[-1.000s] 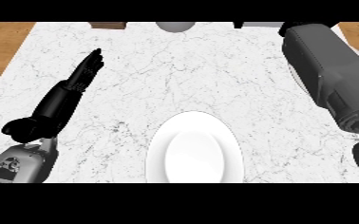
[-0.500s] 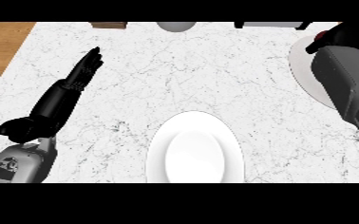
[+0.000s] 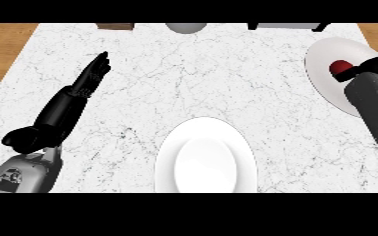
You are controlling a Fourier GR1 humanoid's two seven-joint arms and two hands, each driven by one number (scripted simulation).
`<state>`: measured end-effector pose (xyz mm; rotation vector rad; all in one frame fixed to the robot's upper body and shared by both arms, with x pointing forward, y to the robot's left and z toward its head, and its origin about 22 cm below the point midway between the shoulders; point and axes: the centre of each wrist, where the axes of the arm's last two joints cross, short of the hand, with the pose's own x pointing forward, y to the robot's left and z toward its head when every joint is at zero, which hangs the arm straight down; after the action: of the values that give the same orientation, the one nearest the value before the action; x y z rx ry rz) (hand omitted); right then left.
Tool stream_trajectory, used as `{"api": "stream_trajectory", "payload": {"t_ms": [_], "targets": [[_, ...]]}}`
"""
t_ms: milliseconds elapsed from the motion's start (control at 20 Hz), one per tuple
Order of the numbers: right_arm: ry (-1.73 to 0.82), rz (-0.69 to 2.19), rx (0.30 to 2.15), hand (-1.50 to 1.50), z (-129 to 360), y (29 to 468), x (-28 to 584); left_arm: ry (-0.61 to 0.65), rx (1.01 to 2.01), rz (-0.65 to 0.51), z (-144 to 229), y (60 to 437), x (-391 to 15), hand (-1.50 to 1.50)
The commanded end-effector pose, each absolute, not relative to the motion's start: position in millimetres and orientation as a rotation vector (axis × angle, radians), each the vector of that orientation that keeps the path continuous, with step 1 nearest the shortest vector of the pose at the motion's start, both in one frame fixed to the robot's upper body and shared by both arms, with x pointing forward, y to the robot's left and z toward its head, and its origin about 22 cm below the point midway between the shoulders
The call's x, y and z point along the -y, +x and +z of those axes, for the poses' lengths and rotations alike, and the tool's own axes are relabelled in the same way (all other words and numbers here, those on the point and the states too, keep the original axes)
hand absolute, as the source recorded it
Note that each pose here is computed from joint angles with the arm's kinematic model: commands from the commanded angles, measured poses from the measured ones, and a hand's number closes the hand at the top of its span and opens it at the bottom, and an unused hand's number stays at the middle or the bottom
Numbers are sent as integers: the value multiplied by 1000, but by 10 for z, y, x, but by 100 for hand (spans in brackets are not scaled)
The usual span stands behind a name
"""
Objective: Pick the tomato from the plate and place it in the plate
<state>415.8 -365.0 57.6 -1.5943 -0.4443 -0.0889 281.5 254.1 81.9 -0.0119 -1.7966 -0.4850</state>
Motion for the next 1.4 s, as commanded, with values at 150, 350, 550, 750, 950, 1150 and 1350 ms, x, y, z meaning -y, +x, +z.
{"api": "stream_trajectory", "payload": {"t_ms": [150,350,550,750,950,1150,1350], "targets": [[-1675,-155,617,-150,407,3990,3830,-33,1795,-473,719,2865,-2522,0],[-1682,-172,773,-150,527,4101,3704,-4,1786,-469,753,2863,-2575,0],[-1611,-314,963,-150,709,4224,3532,-6,1789,-491,811,2832,-2604,0],[-1466,-489,1122,-150,868,4260,3393,35,1777,-448,744,2812,-2720,0],[-1358,-644,1233,-150,826,4187,3212,40,1763,-430,765,2752,-2783,0],[-1268,-664,1361,-150,822,3973,3181,56,1759,-432,732,2767,-2688,0],[-1223,-660,1417,-150,848,3616,3401,55,1767,-435,689,2685,-2727,0]]}}
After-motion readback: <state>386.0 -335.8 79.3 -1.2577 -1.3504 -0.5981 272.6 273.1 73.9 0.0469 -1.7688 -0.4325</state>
